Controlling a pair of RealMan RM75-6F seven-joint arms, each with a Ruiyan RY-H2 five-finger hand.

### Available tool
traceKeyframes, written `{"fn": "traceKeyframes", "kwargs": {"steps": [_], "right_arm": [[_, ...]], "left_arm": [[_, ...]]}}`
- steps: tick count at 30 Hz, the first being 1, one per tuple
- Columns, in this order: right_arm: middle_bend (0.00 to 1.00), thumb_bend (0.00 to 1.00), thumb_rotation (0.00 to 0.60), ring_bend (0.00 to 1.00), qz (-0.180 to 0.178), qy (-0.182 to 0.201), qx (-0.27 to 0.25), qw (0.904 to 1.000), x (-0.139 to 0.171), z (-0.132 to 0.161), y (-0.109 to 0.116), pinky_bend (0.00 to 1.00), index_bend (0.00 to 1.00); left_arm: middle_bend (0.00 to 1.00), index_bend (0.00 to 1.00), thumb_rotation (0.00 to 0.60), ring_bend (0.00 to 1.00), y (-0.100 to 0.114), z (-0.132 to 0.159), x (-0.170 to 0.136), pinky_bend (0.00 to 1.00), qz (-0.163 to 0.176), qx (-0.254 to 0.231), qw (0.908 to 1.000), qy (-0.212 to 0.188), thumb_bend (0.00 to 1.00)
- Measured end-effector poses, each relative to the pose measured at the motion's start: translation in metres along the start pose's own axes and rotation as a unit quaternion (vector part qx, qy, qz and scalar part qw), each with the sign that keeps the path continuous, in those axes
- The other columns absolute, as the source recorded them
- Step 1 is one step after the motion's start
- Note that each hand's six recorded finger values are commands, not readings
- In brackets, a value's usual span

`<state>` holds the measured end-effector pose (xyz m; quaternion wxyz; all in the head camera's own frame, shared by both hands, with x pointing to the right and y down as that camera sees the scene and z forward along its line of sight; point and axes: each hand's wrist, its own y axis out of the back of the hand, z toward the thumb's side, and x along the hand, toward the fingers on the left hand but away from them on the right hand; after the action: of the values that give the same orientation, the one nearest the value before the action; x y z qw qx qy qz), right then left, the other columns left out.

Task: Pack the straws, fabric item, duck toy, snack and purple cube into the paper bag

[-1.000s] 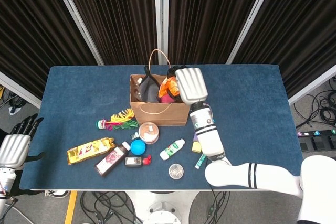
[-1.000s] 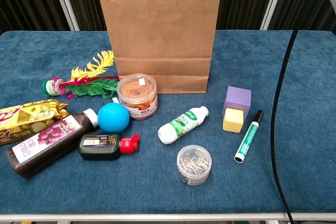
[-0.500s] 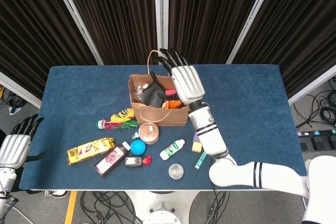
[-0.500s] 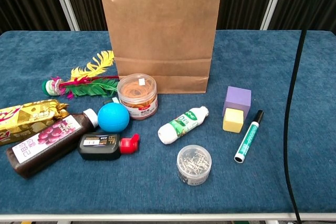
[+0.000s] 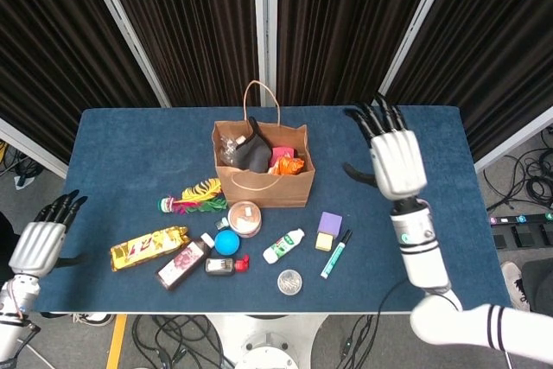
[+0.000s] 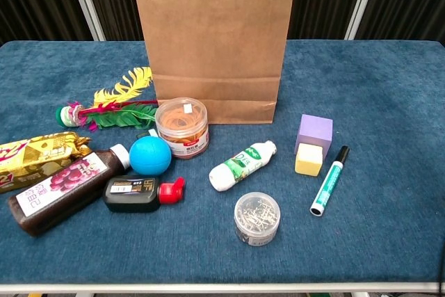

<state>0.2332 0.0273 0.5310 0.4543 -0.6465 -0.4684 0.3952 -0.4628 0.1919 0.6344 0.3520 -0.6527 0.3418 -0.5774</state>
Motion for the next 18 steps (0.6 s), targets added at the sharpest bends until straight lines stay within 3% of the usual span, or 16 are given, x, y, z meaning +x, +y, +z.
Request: {"fn": "traceKeyframes", "kwargs": {"steps": [3,8,13,18], "right_arm": [[0.16,0.0,0.6,0.0,0.038,-0.043,0.027,0.998,0.035,-0.043,-0.01,0.13,0.21],[0.16,0.0,0.6,0.0,0.083,-0.081,0.021,0.993,0.065,-0.083,-0.019,0.13,0.21],[0.16,0.0,0.6,0.0,0.132,-0.104,-0.025,0.9855,0.074,-0.099,-0.021,0.13,0.22],[0.16,0.0,0.6,0.0,0.157,-0.101,-0.052,0.981,0.074,-0.092,-0.001,0.13,0.22]], "left_arm": [[0.03,0.08,0.6,0.0,-0.008,0.007,0.003,0.17,-0.009,-0.002,0.9999,-0.007,0.06],[0.03,0.08,0.6,0.0,-0.019,0.015,0.01,0.17,-0.021,-0.001,0.9997,-0.012,0.06],[0.04,0.08,0.6,0.0,-0.026,0.017,0.016,0.17,-0.029,0.002,0.9995,-0.01,0.06],[0.05,0.08,0.6,0.0,-0.037,0.021,0.019,0.17,-0.04,0.001,0.9992,-0.008,0.06]]}}
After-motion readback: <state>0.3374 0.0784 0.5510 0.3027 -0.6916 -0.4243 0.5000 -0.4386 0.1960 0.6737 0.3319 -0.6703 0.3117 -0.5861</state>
